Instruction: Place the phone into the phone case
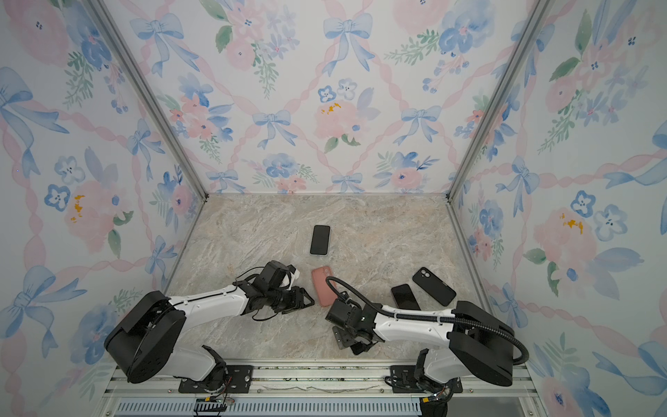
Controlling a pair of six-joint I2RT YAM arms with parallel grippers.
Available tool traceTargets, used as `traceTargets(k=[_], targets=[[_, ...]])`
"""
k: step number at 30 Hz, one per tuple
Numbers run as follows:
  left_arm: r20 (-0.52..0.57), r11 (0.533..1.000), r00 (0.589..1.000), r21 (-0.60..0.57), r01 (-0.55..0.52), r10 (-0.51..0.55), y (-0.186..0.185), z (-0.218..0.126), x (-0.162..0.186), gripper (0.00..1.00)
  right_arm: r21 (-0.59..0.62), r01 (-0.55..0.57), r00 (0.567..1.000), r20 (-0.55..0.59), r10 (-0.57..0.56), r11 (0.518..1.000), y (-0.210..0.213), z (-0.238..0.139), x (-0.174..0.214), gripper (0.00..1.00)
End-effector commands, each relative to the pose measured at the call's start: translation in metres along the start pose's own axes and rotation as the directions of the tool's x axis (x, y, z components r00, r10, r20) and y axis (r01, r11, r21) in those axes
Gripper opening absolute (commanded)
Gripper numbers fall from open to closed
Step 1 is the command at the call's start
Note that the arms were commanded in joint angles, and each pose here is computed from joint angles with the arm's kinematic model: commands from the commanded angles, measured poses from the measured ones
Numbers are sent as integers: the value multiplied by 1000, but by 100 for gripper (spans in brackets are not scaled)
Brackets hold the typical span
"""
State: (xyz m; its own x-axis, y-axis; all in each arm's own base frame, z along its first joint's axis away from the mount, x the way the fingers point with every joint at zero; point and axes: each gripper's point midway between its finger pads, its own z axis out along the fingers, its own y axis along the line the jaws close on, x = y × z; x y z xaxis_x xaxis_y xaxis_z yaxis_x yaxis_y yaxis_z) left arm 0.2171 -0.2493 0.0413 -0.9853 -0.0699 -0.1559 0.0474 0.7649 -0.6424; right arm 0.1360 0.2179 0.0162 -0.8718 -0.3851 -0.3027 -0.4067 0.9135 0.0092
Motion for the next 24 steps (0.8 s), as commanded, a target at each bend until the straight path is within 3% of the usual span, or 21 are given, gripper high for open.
traceTargets(k=[1,9,16,24], targets=[[-1,1000,1000,15,2,-2,-4,0,-2,57,56,9,997,-77,-5,998,-10,17,24,79],[-17,998,1000,57,-10,11,-15,2,-4,57,35,3,1000,7,-4,999,-10,11,7,65],[-37,973,999,230,-2,11,-39,3,-1,55,-75,4,991,135,6,997,4,6,-12,60],[-60,962,998,275,-6,23,-40,9,7,52,-158,4,964,262,38,987,11,-2,-26,57]])
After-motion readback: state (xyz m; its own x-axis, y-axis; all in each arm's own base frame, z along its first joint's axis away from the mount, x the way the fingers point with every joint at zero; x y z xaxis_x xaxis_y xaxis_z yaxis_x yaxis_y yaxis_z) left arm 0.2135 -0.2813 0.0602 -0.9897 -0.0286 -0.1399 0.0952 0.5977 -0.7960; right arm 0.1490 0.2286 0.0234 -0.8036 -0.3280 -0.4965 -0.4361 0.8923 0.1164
